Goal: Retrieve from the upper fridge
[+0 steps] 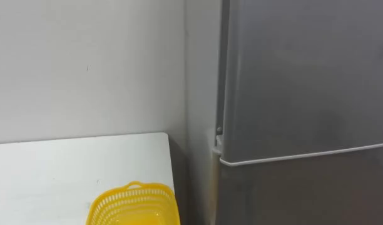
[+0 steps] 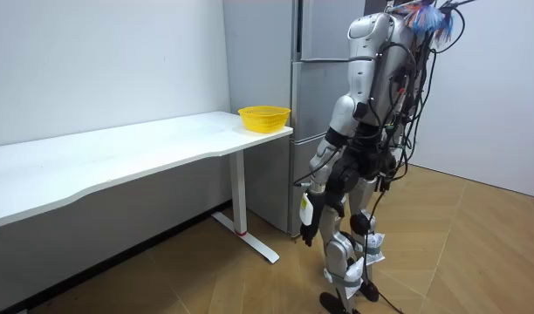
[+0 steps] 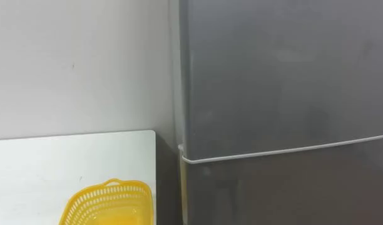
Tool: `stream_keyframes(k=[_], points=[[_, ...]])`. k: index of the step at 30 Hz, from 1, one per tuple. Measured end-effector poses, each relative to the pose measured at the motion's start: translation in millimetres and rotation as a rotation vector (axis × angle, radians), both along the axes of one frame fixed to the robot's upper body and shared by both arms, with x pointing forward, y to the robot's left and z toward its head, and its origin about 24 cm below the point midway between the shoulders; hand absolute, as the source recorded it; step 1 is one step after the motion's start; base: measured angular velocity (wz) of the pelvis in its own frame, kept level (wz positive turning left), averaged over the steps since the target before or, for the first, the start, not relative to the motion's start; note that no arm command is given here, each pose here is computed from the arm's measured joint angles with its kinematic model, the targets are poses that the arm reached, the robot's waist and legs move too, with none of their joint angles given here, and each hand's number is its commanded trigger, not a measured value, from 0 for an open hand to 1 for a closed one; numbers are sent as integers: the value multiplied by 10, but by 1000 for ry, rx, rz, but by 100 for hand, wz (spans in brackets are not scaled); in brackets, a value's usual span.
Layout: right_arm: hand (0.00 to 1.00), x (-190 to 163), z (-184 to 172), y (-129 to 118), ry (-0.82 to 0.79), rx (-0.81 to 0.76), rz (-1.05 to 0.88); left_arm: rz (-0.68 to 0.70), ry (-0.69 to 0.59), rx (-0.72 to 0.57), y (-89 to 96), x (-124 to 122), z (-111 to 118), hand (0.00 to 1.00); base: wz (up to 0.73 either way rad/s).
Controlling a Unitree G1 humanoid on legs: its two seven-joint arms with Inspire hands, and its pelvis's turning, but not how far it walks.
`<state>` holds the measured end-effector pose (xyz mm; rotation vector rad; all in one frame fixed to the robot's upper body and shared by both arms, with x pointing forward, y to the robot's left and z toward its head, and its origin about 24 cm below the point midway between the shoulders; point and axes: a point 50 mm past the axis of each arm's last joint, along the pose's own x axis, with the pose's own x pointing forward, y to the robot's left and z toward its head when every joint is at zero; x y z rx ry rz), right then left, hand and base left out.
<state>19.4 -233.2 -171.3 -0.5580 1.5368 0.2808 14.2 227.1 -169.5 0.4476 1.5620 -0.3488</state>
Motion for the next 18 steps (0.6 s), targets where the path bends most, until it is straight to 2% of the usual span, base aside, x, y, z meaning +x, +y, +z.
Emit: stream_keyframes(k=[18], points=[[0,-86,-4,-14,25,-30,-3,48,-30,60,-35,-54,-14,0,4]])
